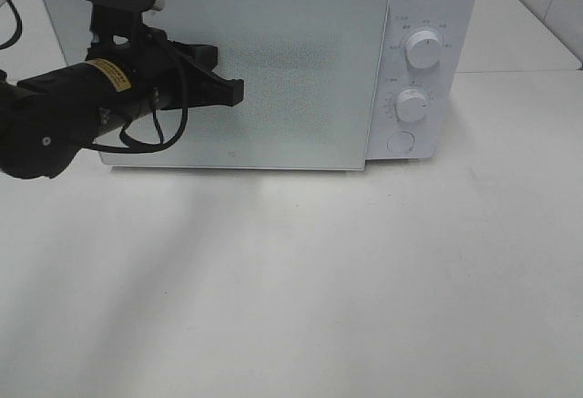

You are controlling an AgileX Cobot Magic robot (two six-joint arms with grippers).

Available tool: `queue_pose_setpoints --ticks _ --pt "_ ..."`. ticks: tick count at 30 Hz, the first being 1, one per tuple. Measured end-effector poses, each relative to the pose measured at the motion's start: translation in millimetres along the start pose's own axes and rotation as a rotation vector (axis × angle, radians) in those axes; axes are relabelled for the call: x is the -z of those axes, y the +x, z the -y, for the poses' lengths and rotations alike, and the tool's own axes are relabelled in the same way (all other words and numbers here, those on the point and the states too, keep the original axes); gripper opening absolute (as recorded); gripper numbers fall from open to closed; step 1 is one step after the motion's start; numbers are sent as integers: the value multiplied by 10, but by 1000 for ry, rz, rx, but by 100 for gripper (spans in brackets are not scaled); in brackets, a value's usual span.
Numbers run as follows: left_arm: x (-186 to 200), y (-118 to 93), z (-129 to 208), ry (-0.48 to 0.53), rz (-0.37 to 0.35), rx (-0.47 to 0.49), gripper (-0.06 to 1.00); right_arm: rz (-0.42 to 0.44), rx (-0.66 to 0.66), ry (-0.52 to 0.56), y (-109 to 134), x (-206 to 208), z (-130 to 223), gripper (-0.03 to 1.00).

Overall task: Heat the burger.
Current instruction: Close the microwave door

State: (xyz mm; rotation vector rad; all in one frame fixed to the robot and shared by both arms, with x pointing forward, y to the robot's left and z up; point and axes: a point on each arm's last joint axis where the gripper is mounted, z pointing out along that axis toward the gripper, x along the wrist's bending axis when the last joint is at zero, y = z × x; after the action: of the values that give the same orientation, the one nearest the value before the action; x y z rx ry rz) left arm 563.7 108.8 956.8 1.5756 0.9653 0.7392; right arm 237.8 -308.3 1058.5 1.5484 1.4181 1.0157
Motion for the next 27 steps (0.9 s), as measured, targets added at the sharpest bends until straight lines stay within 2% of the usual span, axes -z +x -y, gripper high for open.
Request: queue_pose_setpoints --ticks 6,20,27 --pt "-146 -106 -11 52 47 -40 0 0 0 0 0 0 0 75" --pt "-447 -287 -115 60 108 -93 0 0 0 0 0 0 0 75" --pt "-468 -375 -150 52 125 -94 0 1 1 0 -1 0 0 75"
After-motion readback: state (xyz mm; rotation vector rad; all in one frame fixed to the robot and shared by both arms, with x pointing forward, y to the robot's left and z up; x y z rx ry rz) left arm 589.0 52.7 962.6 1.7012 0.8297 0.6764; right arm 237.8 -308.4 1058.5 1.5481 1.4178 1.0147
